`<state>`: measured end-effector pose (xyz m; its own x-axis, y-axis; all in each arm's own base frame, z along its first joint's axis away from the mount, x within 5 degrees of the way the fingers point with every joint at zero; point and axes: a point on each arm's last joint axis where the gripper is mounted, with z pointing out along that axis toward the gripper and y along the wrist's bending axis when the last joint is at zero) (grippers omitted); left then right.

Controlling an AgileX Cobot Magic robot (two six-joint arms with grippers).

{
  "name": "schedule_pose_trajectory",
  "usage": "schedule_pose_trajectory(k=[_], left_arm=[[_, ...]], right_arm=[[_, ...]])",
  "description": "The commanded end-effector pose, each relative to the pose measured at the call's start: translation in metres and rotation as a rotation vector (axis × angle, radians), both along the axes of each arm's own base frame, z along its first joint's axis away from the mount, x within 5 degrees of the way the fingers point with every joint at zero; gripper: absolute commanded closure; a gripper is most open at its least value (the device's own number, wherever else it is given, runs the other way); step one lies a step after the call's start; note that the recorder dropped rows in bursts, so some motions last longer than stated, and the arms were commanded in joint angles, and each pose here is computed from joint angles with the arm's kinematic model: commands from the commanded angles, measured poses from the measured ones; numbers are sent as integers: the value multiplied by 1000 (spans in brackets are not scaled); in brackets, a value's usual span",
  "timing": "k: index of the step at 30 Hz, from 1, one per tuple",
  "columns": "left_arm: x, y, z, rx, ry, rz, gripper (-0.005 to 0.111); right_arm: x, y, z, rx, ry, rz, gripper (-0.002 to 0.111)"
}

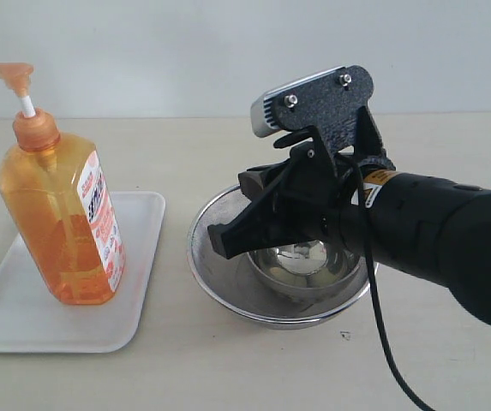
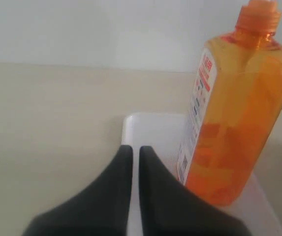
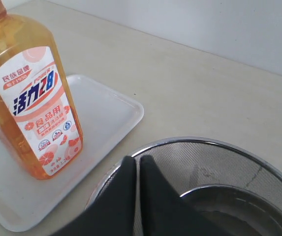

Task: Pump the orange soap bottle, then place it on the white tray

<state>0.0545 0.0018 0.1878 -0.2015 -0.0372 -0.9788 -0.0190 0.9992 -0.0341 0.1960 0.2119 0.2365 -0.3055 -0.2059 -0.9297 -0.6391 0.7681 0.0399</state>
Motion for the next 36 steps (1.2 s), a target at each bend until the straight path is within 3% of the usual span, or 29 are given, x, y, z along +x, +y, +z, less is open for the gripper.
schedule_pose_trajectory(k=[1,36], left_arm=[[0,0,-2,30,18,-7,102],[0,0,-2,18,18,-4,102]], right_arm=[[0,-1,2,2,-6,-1,108],[0,-1,2,4,-10,-2,108]])
